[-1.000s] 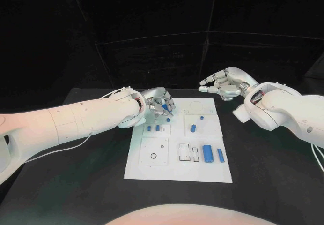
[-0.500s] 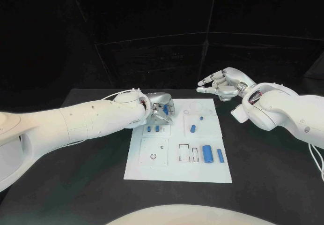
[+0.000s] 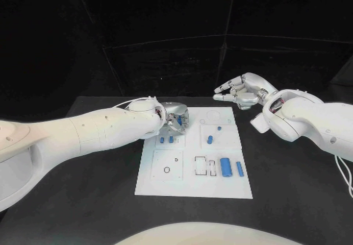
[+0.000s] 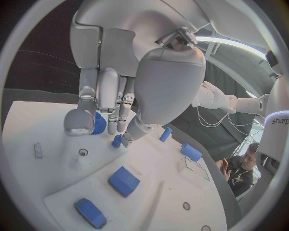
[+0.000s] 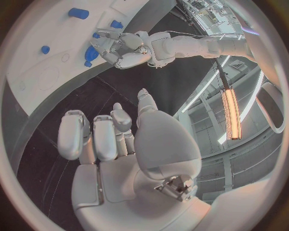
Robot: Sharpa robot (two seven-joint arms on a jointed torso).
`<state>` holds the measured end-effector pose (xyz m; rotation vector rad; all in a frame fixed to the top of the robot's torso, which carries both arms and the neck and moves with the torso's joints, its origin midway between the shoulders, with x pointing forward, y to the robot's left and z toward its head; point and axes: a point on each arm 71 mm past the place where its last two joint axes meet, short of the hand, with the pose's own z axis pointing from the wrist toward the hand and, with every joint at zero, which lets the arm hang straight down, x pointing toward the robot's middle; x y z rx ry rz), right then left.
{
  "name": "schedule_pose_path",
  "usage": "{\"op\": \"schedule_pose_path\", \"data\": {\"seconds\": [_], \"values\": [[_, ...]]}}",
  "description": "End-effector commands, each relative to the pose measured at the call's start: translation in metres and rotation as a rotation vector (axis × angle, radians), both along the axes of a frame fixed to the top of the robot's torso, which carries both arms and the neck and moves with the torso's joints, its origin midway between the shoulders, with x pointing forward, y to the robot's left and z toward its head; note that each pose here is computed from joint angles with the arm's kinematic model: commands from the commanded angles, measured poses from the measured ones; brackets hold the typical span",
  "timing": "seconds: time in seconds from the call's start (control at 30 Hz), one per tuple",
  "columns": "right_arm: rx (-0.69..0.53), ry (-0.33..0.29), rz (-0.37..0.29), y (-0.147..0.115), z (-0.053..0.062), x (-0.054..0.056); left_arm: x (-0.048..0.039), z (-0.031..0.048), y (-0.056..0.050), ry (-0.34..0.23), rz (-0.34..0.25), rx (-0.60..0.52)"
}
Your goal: Assemble the parts on the task board
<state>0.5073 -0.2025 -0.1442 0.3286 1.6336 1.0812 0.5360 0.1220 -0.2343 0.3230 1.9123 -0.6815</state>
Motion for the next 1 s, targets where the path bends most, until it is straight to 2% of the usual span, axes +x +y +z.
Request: {"op": "schedule_pose_path", "data": {"seconds": [0.03, 0.63, 1.0], "values": [[0.005, -0.005, 0.003, 0.0013, 0.0017, 0.0001, 0.0009, -0.0023, 0.0001, 0.009, 0.006, 0.04], [0.005, -0.005, 0.005, 0.0022, 0.0016, 0.0001, 0.0004, -0.0082, -0.0008, 0.054, 0.013, 0.078], [0.006, -0.005, 0.005, 0.0025, 0.0017, 0.0001, 0.0006, -0.0091, 0.0001, 0.056, 0.026, 0.085]]}}
